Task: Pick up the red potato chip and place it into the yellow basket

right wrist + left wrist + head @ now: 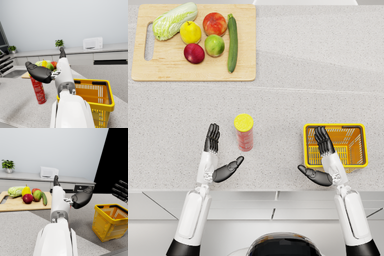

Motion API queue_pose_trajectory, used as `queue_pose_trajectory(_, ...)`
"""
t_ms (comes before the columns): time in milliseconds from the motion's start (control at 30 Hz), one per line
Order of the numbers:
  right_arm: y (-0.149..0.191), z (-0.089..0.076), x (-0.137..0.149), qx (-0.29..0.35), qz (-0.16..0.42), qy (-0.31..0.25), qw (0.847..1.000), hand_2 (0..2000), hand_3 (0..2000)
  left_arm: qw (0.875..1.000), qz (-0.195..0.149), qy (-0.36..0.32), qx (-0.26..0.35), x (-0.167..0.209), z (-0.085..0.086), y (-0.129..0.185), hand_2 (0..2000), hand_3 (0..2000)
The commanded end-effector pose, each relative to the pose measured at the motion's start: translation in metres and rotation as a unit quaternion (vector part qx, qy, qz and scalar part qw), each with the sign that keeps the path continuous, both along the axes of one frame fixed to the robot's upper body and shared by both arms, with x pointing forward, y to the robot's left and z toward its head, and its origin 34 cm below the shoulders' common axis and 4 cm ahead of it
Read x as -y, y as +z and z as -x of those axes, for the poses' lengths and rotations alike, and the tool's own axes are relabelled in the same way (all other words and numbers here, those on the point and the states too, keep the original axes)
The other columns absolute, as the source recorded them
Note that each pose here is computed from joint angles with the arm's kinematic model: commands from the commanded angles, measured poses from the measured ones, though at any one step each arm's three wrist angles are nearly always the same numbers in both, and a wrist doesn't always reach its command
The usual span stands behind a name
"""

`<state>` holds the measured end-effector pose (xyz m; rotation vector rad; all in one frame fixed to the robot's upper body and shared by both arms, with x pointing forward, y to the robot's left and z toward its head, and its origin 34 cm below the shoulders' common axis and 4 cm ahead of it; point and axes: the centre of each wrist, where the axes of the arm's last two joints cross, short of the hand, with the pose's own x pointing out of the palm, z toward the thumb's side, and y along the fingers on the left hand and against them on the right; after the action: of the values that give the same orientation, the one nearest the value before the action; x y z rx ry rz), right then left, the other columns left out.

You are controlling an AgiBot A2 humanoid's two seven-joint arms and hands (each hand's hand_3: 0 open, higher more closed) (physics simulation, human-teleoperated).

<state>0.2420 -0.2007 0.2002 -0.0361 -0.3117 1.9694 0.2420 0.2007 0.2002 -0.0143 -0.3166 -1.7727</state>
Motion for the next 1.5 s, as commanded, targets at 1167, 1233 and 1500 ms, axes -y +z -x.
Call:
queue_pose_trajectory(1167, 0.062, -0.005, 0.023, 0.196, 0.048, -0.178, 0.963, 0, 0, 0.981, -0.179, 0.041, -0.06, 0.021, -0.103, -0.063, 0, 0)
queue_pose_trajectory(1233, 0.062, -0.006, 0.019, 0.196, 0.047, -0.172, 0.964, 0, 0, 0.978, -0.186, 0.037, -0.086, 0.024, -0.108, -0.075, 0, 0)
queue_pose_trajectory(1500, 0.055, -0.011, 0.006, 0.184, 0.044, -0.151, 0.97, 0, 0, 0.963, -0.209, 0.018, -0.171, 0.039, -0.125, -0.108, 0, 0)
